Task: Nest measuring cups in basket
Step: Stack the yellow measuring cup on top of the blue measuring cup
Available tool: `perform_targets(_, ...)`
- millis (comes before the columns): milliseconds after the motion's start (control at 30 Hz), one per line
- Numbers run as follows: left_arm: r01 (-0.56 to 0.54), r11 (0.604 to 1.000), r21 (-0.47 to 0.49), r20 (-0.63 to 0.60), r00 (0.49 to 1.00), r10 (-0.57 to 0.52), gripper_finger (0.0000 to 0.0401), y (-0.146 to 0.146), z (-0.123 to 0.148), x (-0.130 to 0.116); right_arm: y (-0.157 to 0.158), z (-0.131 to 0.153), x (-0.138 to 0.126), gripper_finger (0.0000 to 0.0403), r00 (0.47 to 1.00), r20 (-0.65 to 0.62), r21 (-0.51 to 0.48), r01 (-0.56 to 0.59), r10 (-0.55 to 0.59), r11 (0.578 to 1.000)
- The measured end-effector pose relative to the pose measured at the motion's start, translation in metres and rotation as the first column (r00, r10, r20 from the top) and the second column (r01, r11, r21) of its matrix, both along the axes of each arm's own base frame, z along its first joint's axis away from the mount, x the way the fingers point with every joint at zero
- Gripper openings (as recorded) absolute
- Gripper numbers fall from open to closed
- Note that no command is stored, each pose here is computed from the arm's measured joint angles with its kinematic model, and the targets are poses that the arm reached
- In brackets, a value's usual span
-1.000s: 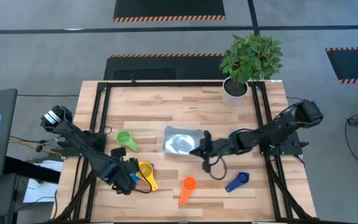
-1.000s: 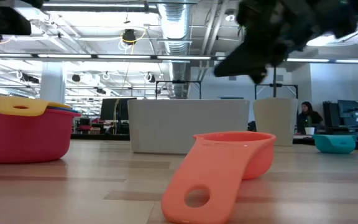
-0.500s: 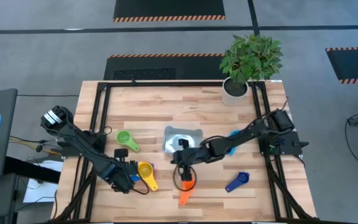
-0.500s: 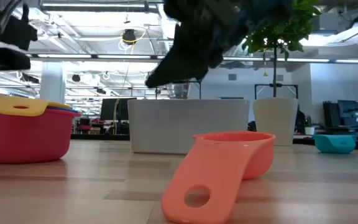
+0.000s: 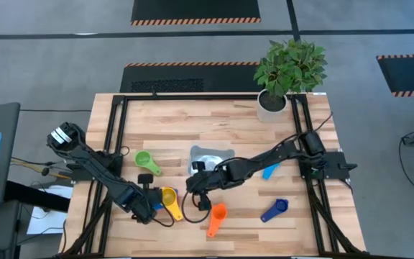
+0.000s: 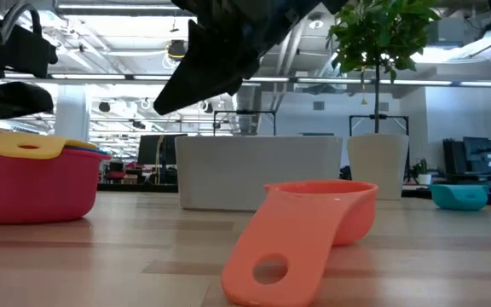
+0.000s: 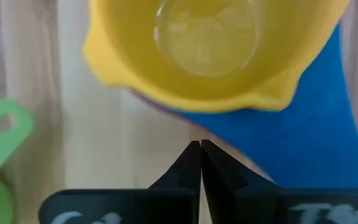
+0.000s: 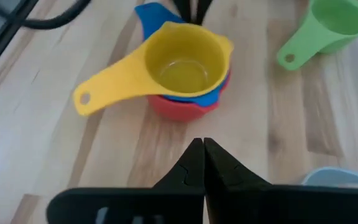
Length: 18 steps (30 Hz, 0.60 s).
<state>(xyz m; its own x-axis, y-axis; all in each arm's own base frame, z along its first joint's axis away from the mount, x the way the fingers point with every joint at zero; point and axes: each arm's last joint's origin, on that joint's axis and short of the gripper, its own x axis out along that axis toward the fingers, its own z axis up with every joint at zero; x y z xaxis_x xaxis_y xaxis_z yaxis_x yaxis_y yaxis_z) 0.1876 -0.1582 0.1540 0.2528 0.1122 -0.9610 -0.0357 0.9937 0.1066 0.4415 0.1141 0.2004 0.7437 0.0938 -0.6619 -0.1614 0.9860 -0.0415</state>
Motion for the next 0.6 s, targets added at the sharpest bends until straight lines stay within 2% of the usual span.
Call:
perform_targets(200,0.008,0.999,-0.039,0.036,0.999,-0.006,0.0,-0.003,-0.002,0.002,0.0,-0.001,-0.002,0.0011,1.0,-0.026,-0.001,0.0,0.0,1.0)
perform_targets(267,0.035,0.998,-0.043,0.052,0.998,-0.033,0.0,-0.004,-0.002,0.004,0.001,-0.002,-0.003,0.0012,0.999,-0.046,0.04,-0.001,0.003,0.999)
perform_targets(400,0.088,0.994,-0.071,0.107,0.991,-0.081,0.0,-0.008,-0.001,0.009,0.001,-0.019,-0.003,0.0008,0.993,-0.121,0.052,0.011,-0.005,0.999)
perform_targets(600,0.065,0.992,-0.11,0.141,0.989,-0.05,0.0,-0.01,0.001,0.013,0.007,-0.026,-0.004,0.0012,0.989,-0.15,0.051,0.006,0.002,0.999)
